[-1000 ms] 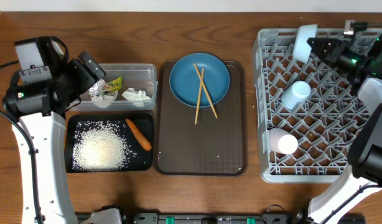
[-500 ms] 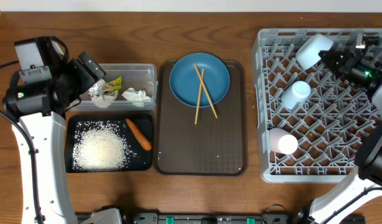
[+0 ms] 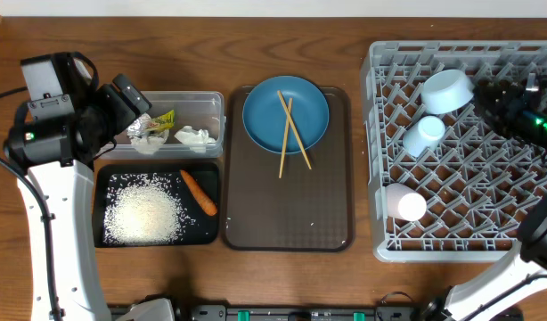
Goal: Sort waste into correct bins and load items into the dishwasher rack
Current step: 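Tilt the bowl upright in the rack and open the right gripper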
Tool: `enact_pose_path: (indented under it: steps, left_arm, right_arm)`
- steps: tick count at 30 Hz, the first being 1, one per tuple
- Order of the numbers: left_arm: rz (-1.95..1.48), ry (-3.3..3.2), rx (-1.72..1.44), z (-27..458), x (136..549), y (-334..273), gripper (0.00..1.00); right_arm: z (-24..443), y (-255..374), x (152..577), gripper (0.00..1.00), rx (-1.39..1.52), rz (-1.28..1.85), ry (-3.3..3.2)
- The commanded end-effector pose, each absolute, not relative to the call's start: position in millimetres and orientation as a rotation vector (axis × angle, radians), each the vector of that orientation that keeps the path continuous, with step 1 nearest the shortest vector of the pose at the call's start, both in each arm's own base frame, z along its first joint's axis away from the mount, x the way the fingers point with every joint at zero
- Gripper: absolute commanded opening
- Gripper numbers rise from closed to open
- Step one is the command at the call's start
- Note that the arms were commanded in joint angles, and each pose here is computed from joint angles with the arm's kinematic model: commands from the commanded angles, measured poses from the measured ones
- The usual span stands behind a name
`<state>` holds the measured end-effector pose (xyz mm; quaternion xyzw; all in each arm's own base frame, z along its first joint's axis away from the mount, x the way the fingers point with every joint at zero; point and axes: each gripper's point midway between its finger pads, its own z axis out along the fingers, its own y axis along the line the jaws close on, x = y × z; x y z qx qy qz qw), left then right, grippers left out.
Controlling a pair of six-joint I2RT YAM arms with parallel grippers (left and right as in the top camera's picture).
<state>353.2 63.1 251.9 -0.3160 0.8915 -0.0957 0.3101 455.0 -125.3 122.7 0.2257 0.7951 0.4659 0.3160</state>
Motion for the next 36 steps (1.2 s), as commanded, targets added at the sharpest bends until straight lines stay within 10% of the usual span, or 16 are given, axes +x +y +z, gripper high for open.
enact_pose_path:
  steps: [1, 12, 18, 23, 36]
  left_arm:
    - [-0.227, 2.361, -0.835, 249.4, 350.9, 66.4, 0.98]
    - [-0.227, 2.360, -0.836, 249.4, 350.9, 66.4, 0.98]
    - [-0.227, 2.361, -0.835, 249.4, 350.9, 66.4, 0.98]
    - [-0.227, 2.360, -0.836, 249.4, 350.9, 66.4, 0.98]
    - [-0.227, 2.360, -0.836, 249.4, 350.9, 66.4, 0.98]
  right_arm:
    - [151.0, -145.1, 450.1, 0.63, 0.525, 0.910, 2.137]
    - [203.4, -116.6, 443.2, 0.61, 0.287, 0.567, 2.190]
    - [184.7, -76.3, 456.5, 0.43, 0.071, 0.344, 2.300]
    - [175.7, -58.3, 465.6, 0.08, -0.067, 0.112, 2.346]
    - [159.4, -59.0, 472.0, 0.05, -0.064, 0.002, 2.383]
